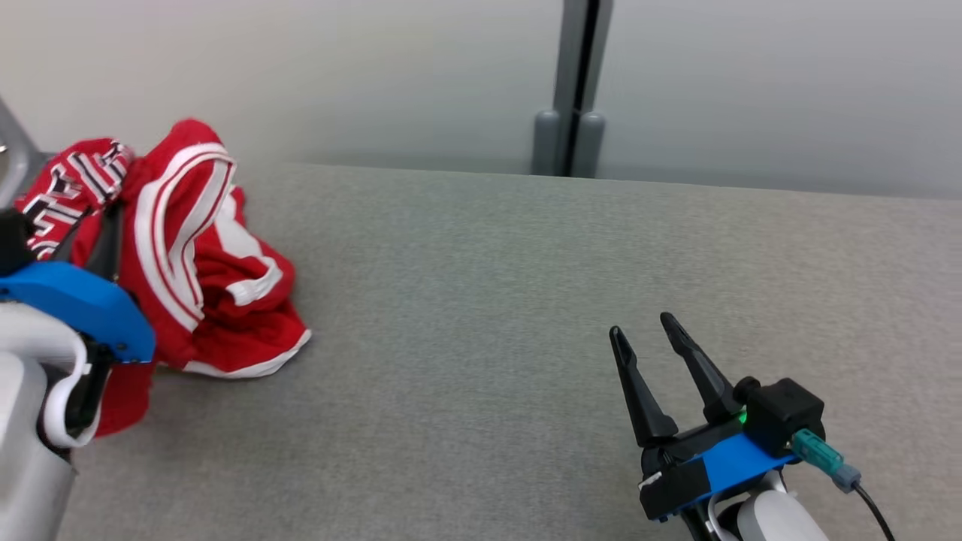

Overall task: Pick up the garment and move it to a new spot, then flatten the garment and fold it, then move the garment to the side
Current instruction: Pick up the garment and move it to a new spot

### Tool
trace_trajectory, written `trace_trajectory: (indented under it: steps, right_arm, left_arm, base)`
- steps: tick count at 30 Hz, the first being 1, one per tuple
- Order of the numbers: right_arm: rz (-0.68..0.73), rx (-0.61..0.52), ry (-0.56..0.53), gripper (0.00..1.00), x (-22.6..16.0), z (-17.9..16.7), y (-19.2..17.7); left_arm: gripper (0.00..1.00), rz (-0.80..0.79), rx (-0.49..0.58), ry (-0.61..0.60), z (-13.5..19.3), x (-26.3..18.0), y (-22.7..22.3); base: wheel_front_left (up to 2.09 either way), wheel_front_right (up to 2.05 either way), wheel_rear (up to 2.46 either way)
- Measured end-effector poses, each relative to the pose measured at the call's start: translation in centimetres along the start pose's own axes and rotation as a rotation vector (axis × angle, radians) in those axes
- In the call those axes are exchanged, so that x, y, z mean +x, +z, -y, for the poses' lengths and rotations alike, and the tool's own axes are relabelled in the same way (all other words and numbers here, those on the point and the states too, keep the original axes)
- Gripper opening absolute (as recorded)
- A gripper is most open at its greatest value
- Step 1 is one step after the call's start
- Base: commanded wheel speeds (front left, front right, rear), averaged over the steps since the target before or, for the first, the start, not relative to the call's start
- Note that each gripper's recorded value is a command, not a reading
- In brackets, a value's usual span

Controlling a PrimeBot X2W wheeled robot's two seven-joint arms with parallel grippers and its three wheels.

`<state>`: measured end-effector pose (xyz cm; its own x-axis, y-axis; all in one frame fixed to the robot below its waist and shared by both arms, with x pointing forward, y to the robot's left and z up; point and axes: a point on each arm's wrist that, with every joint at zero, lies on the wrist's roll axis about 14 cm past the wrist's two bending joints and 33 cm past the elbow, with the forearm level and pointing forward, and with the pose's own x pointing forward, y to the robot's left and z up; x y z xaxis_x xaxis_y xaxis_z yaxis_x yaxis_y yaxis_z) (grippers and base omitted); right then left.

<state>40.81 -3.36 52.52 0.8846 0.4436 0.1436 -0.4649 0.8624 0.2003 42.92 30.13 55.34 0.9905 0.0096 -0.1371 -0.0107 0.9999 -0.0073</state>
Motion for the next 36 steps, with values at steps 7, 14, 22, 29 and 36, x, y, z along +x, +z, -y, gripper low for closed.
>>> trace_trajectory:
  steps: [7,14,22,29,36]
  right_arm:
    - [0.033,-0.019,-0.135,1.0,-3.1,3.8,1.5]
    - [0.06,-0.055,-0.301,1.0,-7.2,8.1,2.9]
    - [0.075,-0.092,-0.439,1.0,-10.7,11.5,4.0]
    - [0.078,-0.104,-0.486,1.0,-12.0,12.4,4.4]
    - [0.074,-0.099,-0.48,1.0,-11.7,12.3,4.3]
  left_arm:
    - [0.0,0.128,0.036,-0.244,10.4,1.2,5.2]
    - [0.0,0.127,-0.035,-0.511,21.3,1.2,5.1]
    - [0.0,0.05,-0.125,-0.736,30.5,1.8,0.8]
    - [0.2,-0.142,-0.098,-0.808,34.0,2.0,-7.6]
    - [1.0,-0.163,-0.106,-0.797,34.4,2.3,-9.8]
  base:
    - [0.0,0.0,0.0]
    - [0.0,0.0,0.0]
    - [0.0,0.0,0.0]
    - [0.0,0.0,0.0]
    - [0.0,0.0,0.0]
